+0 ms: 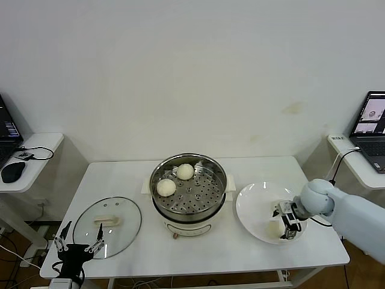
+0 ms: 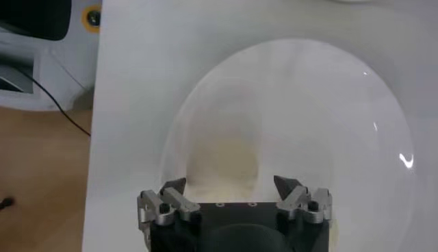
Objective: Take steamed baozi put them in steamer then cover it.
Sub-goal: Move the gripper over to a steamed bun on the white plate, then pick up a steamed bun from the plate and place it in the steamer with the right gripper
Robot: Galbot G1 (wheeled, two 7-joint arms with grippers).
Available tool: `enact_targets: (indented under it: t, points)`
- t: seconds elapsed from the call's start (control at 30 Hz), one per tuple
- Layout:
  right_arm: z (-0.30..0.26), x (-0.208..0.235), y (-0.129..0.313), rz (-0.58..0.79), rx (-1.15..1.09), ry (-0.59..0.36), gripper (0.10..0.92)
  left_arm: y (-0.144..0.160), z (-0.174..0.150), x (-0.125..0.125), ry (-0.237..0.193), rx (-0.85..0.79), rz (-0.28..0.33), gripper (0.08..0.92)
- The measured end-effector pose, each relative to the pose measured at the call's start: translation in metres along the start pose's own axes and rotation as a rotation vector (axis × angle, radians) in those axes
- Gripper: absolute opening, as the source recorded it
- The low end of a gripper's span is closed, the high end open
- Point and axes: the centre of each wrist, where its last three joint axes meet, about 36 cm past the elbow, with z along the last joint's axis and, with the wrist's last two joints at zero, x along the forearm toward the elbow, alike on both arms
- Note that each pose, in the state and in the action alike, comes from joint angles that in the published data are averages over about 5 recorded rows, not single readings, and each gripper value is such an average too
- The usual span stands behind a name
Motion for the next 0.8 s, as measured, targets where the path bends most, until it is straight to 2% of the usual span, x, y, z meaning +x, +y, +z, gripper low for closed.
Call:
enact_targets:
  t: [0.37, 0.57, 0.8]
  points:
    - [0.006, 0.006, -0.006, -0.007, -0.034, -0.006, 0.547, 0.0, -0.001, 0.0, -0.004, 0.001, 0.002, 0.823]
    - [0.009, 0.031, -0.016, 0.02, -0.044, -0.014, 0.543, -0.001, -0.005, 0.0, -0.015, 0.002, 0.006, 0.823]
    - [0.008, 0.084, -0.043, 0.096, -0.057, -0.041, 0.551, -0.002, -0.008, -0.002, -0.026, 0.002, 0.016, 0.823]
